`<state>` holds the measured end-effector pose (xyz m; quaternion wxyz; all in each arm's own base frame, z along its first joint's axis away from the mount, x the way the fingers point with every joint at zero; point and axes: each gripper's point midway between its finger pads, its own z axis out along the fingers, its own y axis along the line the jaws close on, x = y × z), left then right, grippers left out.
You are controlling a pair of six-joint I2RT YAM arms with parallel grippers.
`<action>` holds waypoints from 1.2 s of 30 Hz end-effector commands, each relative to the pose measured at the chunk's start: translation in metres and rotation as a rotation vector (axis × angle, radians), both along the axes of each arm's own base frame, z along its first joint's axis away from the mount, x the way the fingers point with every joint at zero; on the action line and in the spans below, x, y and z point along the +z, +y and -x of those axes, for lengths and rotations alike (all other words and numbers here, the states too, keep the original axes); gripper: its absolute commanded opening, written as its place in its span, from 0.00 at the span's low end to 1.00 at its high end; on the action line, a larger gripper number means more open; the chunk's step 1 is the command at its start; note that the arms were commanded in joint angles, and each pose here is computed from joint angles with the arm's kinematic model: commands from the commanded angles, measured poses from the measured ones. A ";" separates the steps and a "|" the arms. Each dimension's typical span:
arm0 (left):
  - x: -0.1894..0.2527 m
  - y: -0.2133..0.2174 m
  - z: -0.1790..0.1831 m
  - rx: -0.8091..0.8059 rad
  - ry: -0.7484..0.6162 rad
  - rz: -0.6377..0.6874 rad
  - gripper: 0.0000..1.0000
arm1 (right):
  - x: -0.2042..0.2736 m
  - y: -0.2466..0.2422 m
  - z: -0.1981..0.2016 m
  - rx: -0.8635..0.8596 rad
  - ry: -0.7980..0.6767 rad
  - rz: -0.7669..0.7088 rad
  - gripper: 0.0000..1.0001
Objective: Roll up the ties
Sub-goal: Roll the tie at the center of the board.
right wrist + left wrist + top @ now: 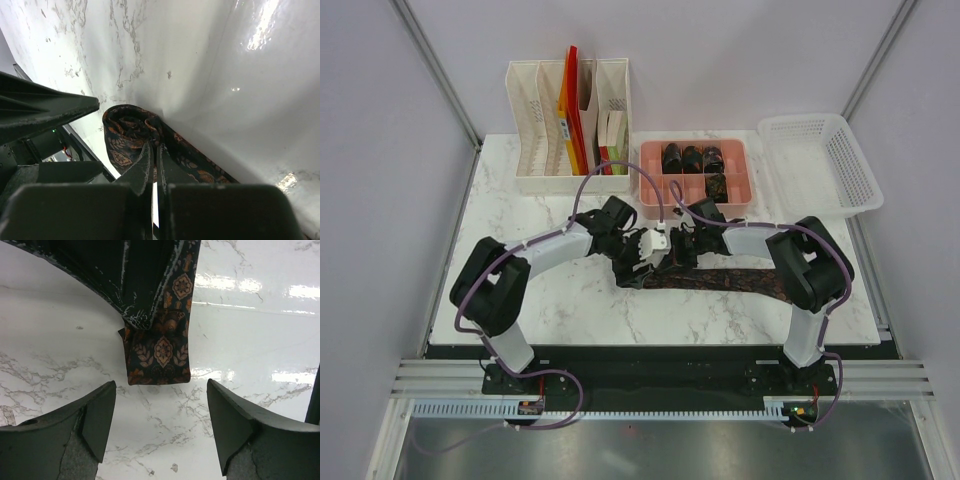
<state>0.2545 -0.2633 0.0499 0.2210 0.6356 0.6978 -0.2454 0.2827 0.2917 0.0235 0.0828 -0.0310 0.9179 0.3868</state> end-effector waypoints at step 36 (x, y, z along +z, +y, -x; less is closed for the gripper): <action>-0.029 0.050 -0.004 -0.004 -0.077 -0.118 0.25 | 0.011 0.060 -0.018 0.016 -0.085 -0.059 0.00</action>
